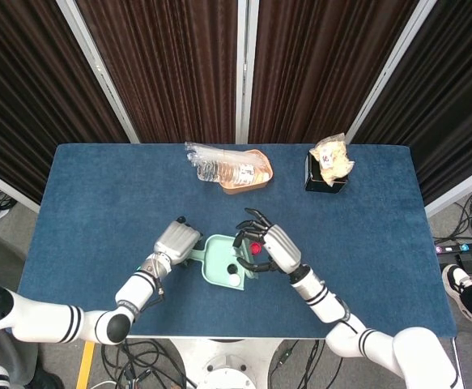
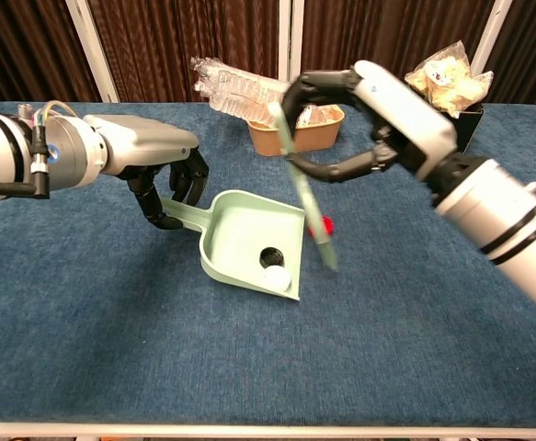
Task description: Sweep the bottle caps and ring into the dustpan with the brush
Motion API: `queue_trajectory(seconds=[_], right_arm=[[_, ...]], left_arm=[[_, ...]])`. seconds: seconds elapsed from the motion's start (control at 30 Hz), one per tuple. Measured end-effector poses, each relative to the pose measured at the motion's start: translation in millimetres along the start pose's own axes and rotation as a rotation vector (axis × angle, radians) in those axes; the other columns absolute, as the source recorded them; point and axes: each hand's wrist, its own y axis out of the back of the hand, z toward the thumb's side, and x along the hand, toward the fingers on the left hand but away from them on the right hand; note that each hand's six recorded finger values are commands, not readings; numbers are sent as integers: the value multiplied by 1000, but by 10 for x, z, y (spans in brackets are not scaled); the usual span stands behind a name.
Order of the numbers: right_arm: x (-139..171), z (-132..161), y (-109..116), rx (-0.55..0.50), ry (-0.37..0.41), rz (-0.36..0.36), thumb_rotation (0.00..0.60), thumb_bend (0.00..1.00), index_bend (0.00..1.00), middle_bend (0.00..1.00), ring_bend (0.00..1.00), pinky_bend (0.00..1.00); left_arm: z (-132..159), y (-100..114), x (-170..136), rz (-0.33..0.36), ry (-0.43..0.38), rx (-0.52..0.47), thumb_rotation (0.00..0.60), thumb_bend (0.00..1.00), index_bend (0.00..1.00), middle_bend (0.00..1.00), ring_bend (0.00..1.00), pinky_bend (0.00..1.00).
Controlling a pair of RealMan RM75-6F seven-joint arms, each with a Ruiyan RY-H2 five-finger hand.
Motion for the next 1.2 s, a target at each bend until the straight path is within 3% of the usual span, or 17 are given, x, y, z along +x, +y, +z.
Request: queue_trajectory(seconds=[0.2, 0.43, 0.93, 1.2], right_arm=[[106, -236, 94, 22, -90, 35, 600, 591, 717, 652, 278, 83], [69, -342, 7, -18, -133, 61, 600, 592, 719, 653, 278, 83], [-251, -38, -382, -149, -46, 78, 600, 594, 720, 653, 278, 83], [-318, 95, -376, -180, 4, 38, 600, 595, 721, 653, 278, 83]], left_arm=[[-10, 2, 20, -2, 12, 3, 600, 369, 524, 531, 356, 171], [-4, 3, 46, -11, 21, 8, 600, 369, 524, 531, 356, 171], [33, 12, 60, -27, 22, 27, 600, 369, 524, 531, 356, 171], [32, 9, 48, -24, 22, 23, 600, 367, 524, 531, 356, 171]])
